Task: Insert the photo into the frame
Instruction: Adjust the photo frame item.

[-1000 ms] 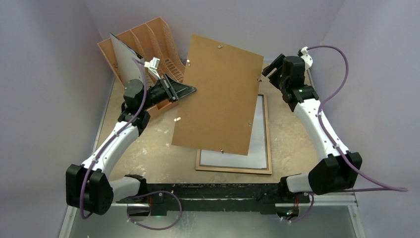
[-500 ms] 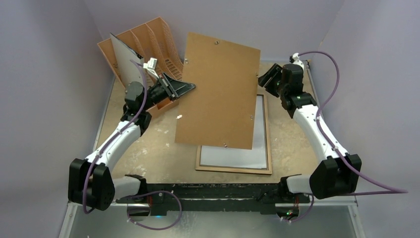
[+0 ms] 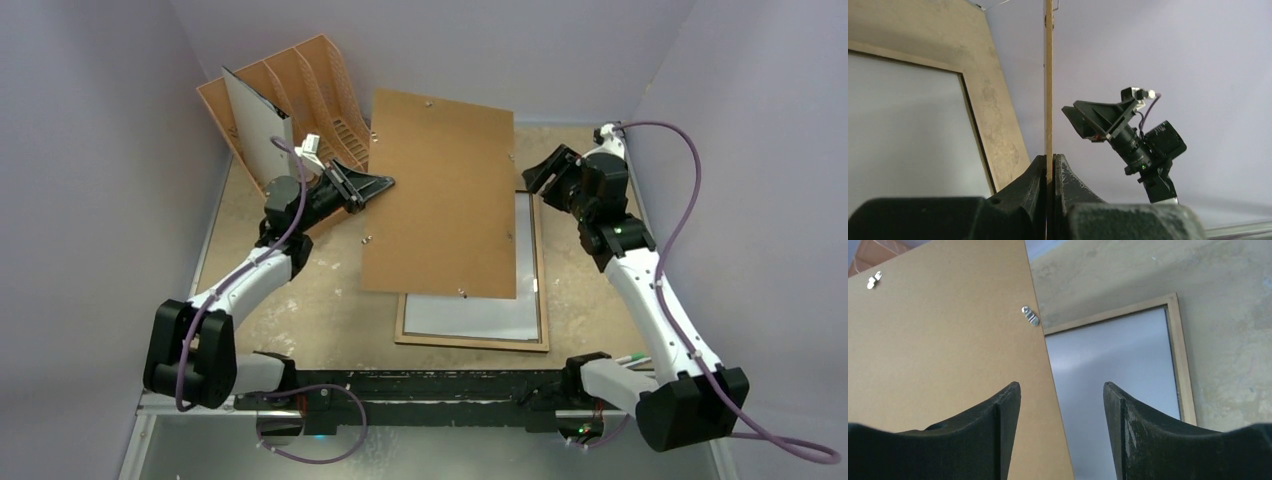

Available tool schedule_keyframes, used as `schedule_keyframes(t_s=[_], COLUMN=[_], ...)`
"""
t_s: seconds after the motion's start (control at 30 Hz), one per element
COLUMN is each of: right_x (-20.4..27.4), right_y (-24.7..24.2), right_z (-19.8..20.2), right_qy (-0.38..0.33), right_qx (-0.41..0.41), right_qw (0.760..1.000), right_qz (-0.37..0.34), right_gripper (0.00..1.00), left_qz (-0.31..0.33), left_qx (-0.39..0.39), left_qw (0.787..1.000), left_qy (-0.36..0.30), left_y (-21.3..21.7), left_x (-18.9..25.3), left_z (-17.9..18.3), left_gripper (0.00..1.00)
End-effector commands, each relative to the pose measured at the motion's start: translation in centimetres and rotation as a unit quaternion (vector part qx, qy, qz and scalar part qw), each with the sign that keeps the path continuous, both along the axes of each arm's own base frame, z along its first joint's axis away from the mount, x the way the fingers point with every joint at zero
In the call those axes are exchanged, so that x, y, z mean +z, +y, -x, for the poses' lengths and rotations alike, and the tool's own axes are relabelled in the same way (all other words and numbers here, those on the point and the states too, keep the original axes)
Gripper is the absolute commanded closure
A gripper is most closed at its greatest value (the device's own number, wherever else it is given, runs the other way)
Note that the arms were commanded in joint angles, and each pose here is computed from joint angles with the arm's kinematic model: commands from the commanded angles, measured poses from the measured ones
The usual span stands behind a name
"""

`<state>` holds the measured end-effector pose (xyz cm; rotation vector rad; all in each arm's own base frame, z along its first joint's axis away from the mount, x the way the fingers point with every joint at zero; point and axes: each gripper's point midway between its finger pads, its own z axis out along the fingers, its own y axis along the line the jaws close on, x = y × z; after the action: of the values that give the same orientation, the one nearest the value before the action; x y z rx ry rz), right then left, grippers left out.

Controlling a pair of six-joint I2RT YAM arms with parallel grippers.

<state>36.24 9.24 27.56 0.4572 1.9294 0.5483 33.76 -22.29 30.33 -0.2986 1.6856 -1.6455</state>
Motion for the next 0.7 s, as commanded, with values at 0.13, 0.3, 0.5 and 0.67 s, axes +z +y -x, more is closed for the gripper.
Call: schedule_keyframes(t_s=[0.13,0.3,0.5,0.67], right_x=[0.9,-0.7,-2.2,-4.7], right_y=[5.4,13.1,16.9,17.6], right_z=[5.5,12.3,17.4,18.1], right_qy=[-0.047,-0.049,-0.055,-0.022], right_qx=[0.204,0.398,0.507,0.522], right_qw=[0.978,0.916,0.859,0.852], right_qz=[-0.011,-0.025,-0.044,-0.017], right_gripper=[0.5,0.61,0.63,0.64], left_qz=[0.035,0.037,0.033,0.032], left_qx=[0.021,0.014,0.007,-0.004], left_qw=[0.999,0.998,0.998,0.998], left_qy=[0.022,0.039,0.043,0.052], left_y=[-0.1,-0.6,-0.9,-1.3], left_x=[-0.5,-1.4,-1.7,-2.0], left_z=[-2.4,-3.6,-4.2,-4.3], left_gripper=[1.0,1.0,1.0,1.0])
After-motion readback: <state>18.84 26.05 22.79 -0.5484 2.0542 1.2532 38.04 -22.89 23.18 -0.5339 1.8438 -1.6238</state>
